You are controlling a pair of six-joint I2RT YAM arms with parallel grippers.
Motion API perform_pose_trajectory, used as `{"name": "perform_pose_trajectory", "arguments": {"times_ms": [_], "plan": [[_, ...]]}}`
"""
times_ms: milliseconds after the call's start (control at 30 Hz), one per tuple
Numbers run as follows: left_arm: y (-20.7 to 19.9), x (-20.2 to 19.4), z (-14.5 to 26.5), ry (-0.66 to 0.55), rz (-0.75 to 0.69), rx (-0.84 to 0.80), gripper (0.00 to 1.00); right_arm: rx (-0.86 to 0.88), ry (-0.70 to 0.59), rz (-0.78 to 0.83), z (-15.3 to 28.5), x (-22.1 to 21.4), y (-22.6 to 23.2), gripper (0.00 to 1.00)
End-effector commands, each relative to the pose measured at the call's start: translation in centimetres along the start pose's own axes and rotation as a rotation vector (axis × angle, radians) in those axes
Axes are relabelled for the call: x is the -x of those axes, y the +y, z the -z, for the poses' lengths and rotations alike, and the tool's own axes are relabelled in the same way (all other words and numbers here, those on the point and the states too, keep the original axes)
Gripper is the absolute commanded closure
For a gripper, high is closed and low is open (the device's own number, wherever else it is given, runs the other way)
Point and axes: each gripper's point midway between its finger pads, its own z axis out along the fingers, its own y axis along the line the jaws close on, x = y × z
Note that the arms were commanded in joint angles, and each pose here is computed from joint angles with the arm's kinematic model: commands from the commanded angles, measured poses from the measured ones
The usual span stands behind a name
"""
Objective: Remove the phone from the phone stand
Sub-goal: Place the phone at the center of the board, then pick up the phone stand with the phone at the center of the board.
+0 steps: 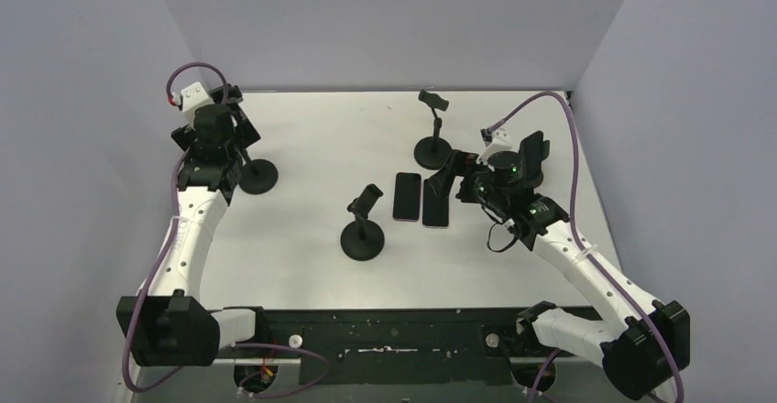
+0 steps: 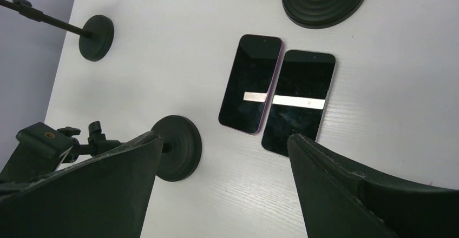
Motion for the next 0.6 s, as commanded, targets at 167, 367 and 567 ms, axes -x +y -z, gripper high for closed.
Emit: {"name": "perform_pose_trajectory", "arguments": {"times_ms": [167,367,567], "plan": [[-1.4,3.5,-4.1,-0.290,-0.081,-0.110,0.14,0.041,-0.071,0.141,1.4,2.1,2.8,0.11],[-2.1,3.7,-6.5,-0.297,-0.114,-0.131,0.19,0.046,-0.064,0.162,1.2,2.0,3.4,0.11],[-3.9,3.4,-7.9,-0.310,-0.129,-0.223,0.34,0.043,-0.069,0.173,1.3,2.6,3.7,0.11]]}}
